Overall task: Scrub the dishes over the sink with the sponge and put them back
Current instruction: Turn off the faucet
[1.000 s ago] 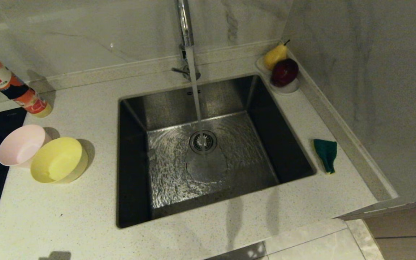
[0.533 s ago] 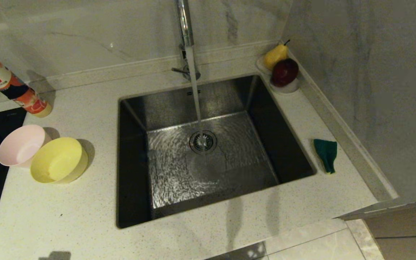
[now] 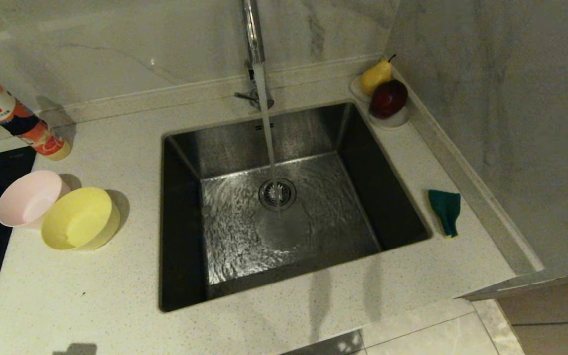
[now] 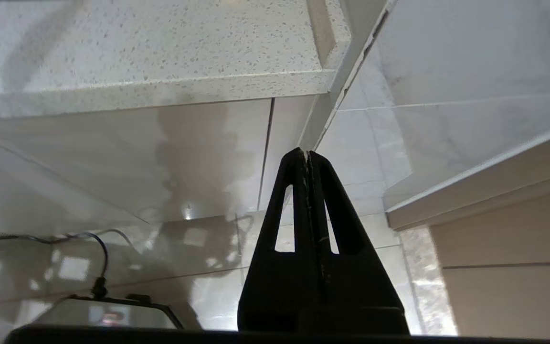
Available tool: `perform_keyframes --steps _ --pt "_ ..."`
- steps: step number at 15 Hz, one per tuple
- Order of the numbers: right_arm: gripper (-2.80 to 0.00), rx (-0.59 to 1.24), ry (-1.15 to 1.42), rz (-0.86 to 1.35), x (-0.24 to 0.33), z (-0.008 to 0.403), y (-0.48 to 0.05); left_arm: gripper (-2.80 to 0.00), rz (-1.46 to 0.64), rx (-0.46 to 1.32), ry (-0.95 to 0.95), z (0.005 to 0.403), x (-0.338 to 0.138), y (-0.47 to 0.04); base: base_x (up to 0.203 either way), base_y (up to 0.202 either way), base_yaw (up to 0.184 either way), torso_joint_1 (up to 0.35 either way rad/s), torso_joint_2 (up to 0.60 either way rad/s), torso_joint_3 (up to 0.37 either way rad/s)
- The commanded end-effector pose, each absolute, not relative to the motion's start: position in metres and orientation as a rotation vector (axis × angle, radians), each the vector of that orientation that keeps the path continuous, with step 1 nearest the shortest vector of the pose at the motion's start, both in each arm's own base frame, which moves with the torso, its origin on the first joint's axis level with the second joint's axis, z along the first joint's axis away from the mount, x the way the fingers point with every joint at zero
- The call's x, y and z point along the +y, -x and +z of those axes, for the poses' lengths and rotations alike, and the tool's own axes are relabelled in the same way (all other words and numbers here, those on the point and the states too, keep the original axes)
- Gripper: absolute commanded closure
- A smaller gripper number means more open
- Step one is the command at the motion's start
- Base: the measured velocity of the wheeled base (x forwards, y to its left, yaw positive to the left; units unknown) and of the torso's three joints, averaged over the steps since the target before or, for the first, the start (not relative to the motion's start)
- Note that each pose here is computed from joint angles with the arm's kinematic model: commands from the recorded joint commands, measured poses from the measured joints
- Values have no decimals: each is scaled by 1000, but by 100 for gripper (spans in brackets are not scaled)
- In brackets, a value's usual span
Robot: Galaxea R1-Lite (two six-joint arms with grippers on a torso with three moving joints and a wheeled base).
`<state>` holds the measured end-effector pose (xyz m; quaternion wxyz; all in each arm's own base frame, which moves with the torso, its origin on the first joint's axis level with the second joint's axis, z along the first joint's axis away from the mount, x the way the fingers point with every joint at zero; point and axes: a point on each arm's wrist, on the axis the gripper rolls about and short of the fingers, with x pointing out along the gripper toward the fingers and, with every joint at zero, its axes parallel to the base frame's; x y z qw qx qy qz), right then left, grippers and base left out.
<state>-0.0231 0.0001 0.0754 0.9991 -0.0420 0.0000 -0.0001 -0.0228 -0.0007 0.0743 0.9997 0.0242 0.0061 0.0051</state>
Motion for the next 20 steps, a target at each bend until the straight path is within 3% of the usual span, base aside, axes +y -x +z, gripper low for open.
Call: perform_keyframes --steps 1,20 --pt "0 3 51 -3 0 75 23 0 10 14 -49 74 -1 23 0 0 0 0 0 0" --pt "0 2 29 -5 0 75 23 0 10 15 -49 74 -1 23 0 0 0 0 0 0"
